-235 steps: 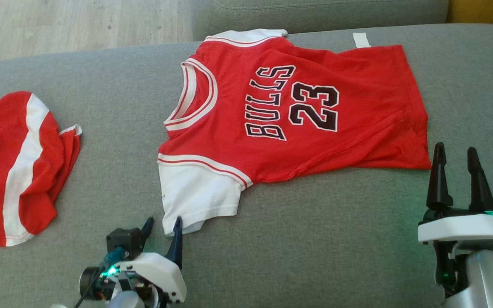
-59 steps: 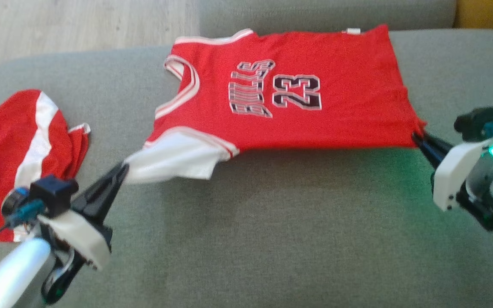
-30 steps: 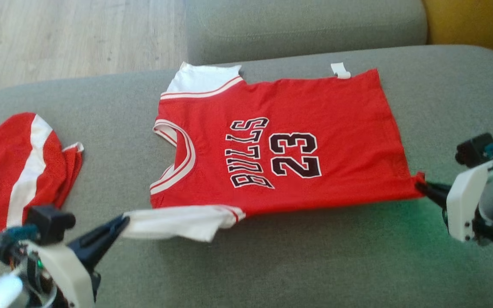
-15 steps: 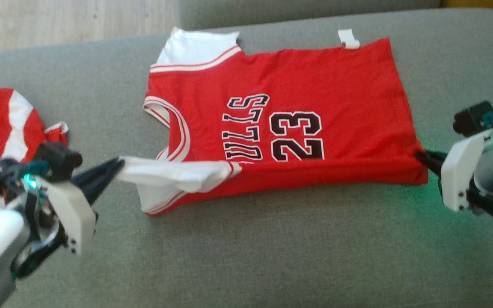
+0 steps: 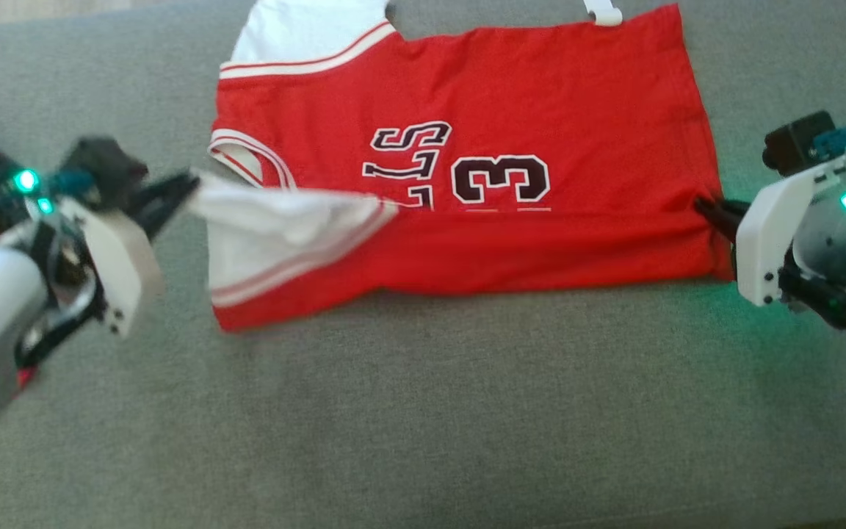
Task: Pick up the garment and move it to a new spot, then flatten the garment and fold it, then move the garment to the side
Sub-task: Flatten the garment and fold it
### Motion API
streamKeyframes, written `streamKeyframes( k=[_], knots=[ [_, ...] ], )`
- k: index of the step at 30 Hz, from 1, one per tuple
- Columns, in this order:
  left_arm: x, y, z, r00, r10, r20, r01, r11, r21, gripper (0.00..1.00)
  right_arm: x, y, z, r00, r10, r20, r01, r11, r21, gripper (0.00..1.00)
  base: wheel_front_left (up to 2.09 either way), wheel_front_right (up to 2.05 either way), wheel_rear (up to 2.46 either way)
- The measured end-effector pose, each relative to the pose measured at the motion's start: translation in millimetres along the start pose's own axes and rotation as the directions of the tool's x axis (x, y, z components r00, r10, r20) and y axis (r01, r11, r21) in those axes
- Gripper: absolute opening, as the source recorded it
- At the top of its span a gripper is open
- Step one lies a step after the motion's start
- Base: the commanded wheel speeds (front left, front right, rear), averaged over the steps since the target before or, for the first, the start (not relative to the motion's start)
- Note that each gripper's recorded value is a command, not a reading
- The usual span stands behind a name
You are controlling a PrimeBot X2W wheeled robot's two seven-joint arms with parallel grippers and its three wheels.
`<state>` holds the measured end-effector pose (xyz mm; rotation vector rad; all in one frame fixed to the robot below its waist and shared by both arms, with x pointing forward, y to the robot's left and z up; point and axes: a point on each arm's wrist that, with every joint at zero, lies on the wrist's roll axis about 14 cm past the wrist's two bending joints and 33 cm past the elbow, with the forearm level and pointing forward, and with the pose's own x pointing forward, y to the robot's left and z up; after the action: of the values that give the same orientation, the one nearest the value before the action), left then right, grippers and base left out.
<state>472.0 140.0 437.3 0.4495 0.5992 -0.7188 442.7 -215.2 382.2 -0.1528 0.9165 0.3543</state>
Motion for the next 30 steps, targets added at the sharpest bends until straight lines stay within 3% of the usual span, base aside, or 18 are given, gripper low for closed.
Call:
streamKeyframes(
  k=[5,6,7,8,13,16,19,25,30],
  knots=[
    [14,13,14,1.0,0.007,0.009,-0.008,0.999,0.043,0.0,7,-2,1,1.0,-0.006,-0.004,0.006,1.0,0.007,0.0,0.0,0.0,0.0],
    [17,15,14,1.0,0.009,0.01,-0.01,0.999,0.045,0.05,8,-3,1,1.0,-0.011,-0.004,0.011,1.0,-0.005,0.29,0.0,0.0,0.0],
    [20,18,15,1.0,0.017,0.015,-0.018,0.999,0.042,0.78,9,-4,3,1.0,-0.016,0.011,0.016,1.0,-0.013,1.0,0.0,0.0,0.0],
    [22,20,17,0.999,0.025,0.029,-0.026,0.999,0.036,1.0,10,-6,4,1.0,-0.02,0.019,0.02,1.0,0.006,1.0,0.0,0.0,0.0],
    [26,29,34,0.985,0.083,0.148,-0.084,0.996,0.0,1.0,8,-12,29,0.983,-0.046,0.178,0.039,0.998,0.04,1.0,0.0,0.0,0.0],
    [16,42,61,0.942,0.174,0.286,-0.164,0.985,-0.06,1.0,-5,-13,62,0.934,-0.06,0.353,0.028,0.995,0.096,1.0,0.0,0.0,0.0],
    [-1,54,80,0.871,0.276,0.406,-0.229,0.96,-0.161,1.0,-29,-19,96,0.842,-0.09,0.532,0.027,0.992,0.125,1.0,0.0,0.0,0.0],
    [-37,52,83,0.752,0.444,0.487,-0.285,0.885,-0.368,1.0,-89,-37,130,0.595,-0.2,0.778,0.057,0.977,0.207,1.0,0.0,0.0,0.0],
    [-70,30,106,0.641,0.516,0.568,-0.277,0.846,-0.455,1.0,-118,-13,134,0.483,-0.195,0.854,0.071,0.98,0.184,1.0,0.0,0.0,0.0]
  ],
)
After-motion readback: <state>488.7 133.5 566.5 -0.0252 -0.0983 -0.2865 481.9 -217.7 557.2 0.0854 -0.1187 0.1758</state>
